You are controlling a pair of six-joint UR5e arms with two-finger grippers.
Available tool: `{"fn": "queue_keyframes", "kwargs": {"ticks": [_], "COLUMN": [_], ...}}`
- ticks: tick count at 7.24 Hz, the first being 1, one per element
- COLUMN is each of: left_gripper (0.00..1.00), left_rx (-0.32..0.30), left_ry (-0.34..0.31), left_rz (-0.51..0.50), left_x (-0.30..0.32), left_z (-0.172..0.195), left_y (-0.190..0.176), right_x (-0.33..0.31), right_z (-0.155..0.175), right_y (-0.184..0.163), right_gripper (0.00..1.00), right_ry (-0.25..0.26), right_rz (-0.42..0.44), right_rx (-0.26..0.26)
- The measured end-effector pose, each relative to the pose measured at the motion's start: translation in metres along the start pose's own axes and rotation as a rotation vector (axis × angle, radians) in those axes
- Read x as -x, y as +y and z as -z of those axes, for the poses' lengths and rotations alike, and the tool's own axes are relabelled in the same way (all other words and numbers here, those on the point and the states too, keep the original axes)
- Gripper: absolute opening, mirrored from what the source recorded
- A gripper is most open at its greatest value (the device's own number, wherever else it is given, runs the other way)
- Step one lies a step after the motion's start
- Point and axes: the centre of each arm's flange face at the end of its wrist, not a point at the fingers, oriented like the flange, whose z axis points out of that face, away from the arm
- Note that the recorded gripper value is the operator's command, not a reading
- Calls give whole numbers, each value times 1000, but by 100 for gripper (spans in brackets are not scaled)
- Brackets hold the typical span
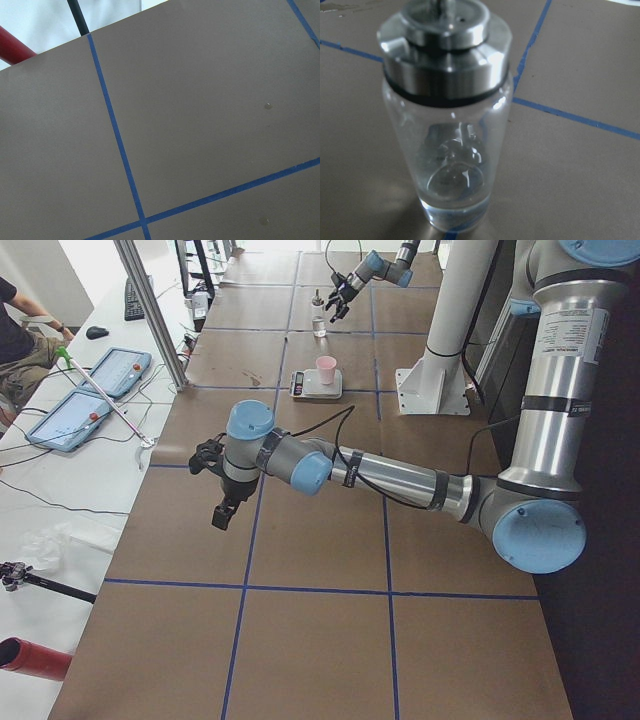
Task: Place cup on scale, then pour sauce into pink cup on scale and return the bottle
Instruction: 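Open the right gripper and withdraw it from the bottle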
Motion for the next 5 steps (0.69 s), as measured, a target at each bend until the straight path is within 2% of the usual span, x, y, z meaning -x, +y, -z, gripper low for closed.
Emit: {"fn": "queue_keyframes", "kwargs": {"ticks": [1, 3, 4, 5], "left_gripper": [100, 100, 100, 100], "left_rx": [1, 1, 0, 0], "left_ry": [0, 0, -1, -1], "left_rz": [1, 2, 2, 1], "left_x": [0, 1, 1, 0], "left_z": [0, 0, 1, 1], "left_y": [1, 2, 2, 2], "right_x": [6, 26, 36, 47], "right_z": [15, 49, 64, 81], "right_y": [-6, -23, -28, -33], "right_gripper": [100, 100, 100, 100], "right_ry": [-13, -19, -2, 37], "right_rz": [0, -10, -22, -22], "right_rx": [44, 170, 276, 405]}}
